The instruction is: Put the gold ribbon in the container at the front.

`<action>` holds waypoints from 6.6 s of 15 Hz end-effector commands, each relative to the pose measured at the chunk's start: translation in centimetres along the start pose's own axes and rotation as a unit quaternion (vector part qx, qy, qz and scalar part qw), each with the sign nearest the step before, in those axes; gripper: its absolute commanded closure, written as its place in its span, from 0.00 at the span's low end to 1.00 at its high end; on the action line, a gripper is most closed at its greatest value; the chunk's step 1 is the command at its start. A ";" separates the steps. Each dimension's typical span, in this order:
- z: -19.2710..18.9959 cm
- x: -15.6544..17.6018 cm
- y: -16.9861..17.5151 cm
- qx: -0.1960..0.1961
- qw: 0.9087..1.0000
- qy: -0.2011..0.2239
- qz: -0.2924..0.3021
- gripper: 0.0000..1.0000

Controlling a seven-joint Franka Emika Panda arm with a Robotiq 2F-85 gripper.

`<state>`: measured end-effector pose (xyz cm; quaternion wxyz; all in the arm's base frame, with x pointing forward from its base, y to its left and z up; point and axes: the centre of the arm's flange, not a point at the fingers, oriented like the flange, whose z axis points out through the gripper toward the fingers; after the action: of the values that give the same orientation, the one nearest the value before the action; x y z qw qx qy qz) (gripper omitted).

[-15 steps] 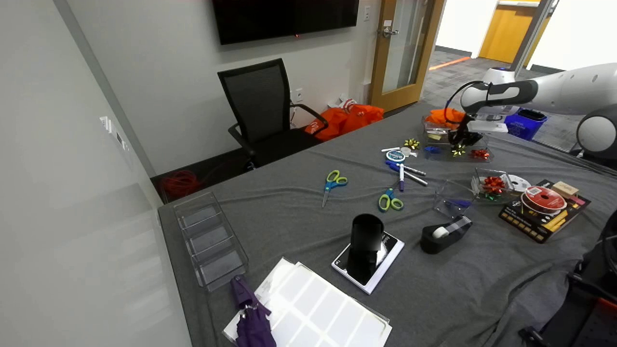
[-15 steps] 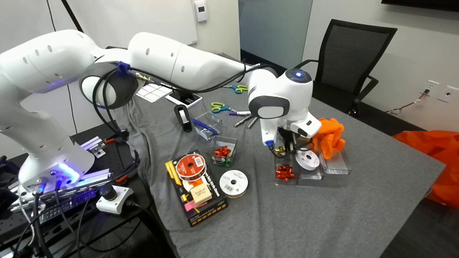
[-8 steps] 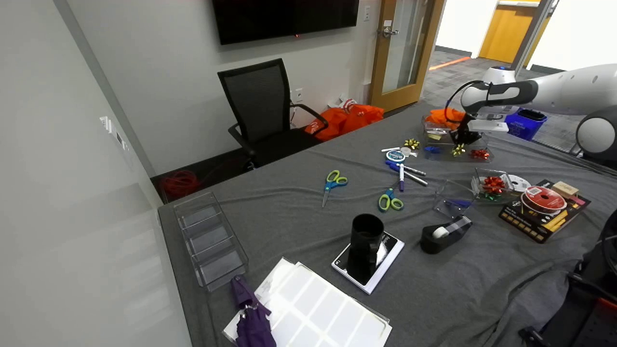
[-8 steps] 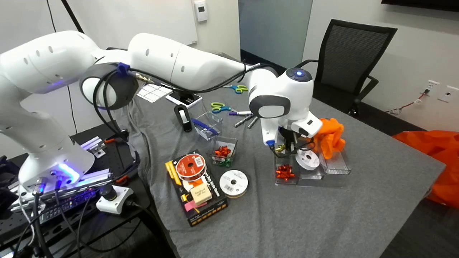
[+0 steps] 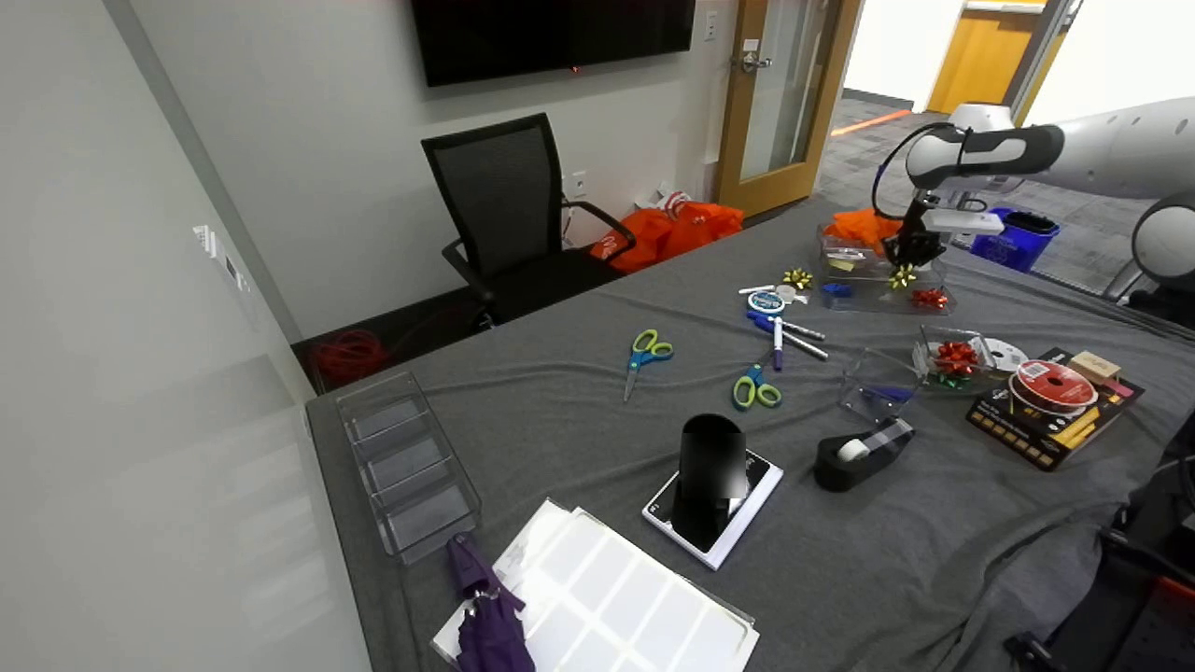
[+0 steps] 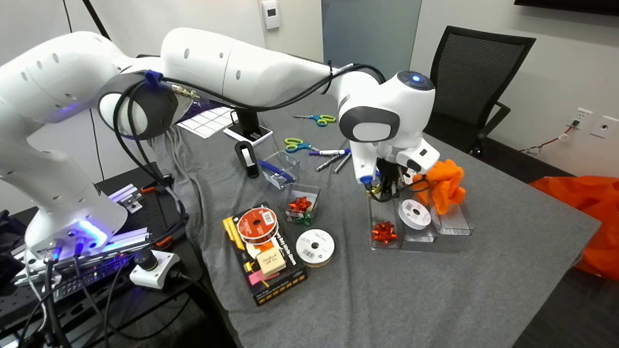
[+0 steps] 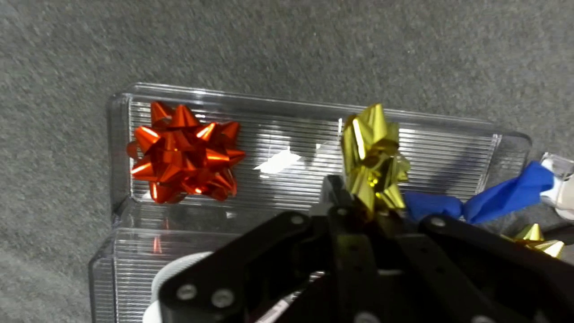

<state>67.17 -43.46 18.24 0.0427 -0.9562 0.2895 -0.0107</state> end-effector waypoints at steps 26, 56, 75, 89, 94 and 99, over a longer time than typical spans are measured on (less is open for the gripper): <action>-1.4 -6.1 4.7 -0.014 0.994 -0.056 -0.093 0.99; -3.4 -16.1 5.0 0.022 0.982 -0.126 -0.138 0.99; 0.3 -19.6 1.1 0.079 0.976 -0.164 -0.116 0.51; -3.2 -20.4 0.2 0.101 0.968 -0.199 -0.115 0.00; -5.9 -19.5 -0.9 0.117 0.974 -0.152 -0.118 0.00; -7.8 -17.1 -2.7 0.108 0.983 -0.100 -0.113 0.00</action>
<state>52.80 -32.63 25.35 0.1856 -0.9650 0.1679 0.0782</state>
